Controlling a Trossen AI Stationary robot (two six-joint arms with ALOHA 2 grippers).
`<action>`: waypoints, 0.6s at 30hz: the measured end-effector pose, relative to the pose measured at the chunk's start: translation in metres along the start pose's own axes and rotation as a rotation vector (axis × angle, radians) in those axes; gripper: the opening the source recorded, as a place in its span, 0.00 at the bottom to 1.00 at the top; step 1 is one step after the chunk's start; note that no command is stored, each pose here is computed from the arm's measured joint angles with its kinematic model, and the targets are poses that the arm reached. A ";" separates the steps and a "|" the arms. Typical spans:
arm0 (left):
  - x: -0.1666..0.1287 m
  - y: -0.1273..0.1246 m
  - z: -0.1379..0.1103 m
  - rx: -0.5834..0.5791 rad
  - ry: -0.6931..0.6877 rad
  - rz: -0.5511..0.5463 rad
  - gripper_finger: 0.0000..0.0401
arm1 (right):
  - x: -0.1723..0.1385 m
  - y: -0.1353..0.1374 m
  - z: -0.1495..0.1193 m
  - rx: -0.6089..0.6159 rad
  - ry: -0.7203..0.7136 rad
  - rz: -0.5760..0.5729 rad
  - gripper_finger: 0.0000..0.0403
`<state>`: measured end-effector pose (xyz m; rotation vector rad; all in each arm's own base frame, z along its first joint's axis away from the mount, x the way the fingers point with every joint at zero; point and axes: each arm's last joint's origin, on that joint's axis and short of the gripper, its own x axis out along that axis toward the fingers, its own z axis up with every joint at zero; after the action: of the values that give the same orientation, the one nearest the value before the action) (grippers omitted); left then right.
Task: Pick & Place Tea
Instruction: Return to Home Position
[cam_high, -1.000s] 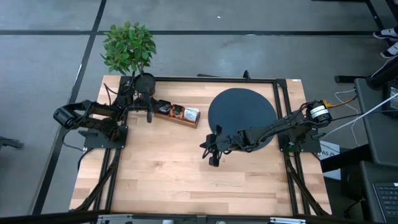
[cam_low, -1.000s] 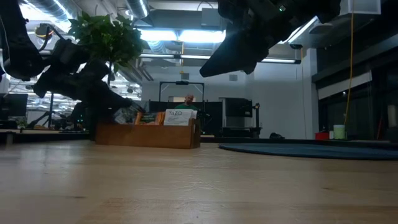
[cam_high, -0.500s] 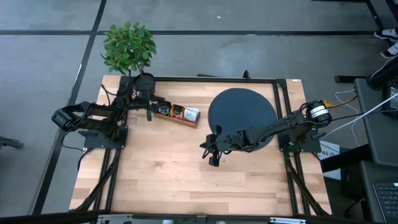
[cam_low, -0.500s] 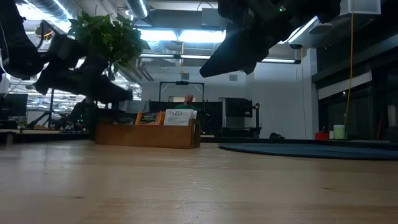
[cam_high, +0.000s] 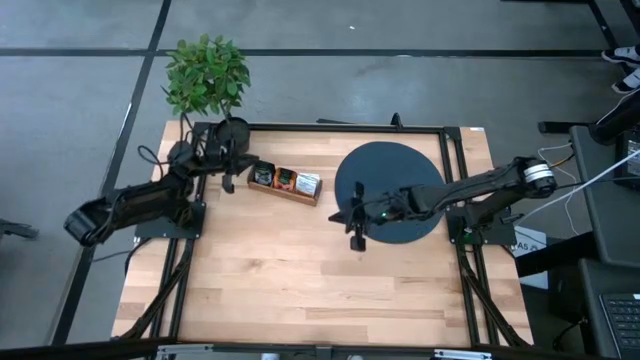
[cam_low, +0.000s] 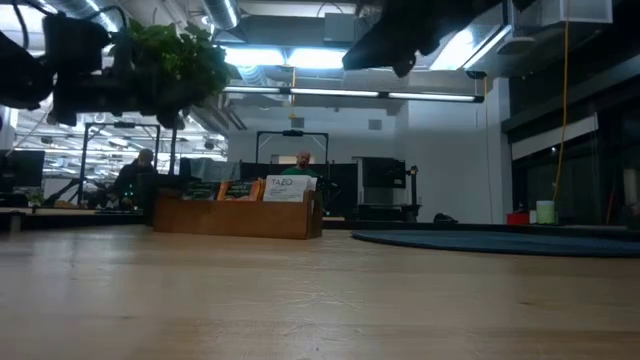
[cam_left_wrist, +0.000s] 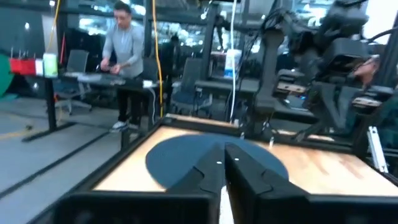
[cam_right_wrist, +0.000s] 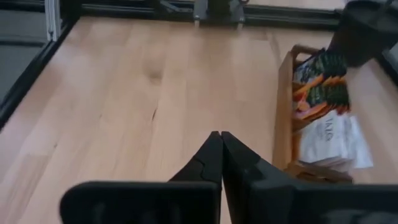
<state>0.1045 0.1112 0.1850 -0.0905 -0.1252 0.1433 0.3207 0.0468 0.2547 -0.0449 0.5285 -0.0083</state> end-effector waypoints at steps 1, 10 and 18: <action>0.000 -0.002 0.002 0.007 -0.012 -0.008 0.02 | -0.003 -0.001 0.001 -0.017 0.001 -0.001 0.02; 0.009 -0.025 -0.002 0.045 0.016 0.078 0.01 | -0.013 -0.021 -0.038 0.025 -0.100 -0.049 0.01; 0.014 -0.043 -0.010 0.084 0.088 0.109 0.00 | -0.067 -0.038 -0.076 0.049 -0.325 -0.094 0.05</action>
<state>0.1250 0.0698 0.1812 -0.0200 -0.0268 0.2530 0.2252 0.0070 0.2249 -0.0228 0.2003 -0.1040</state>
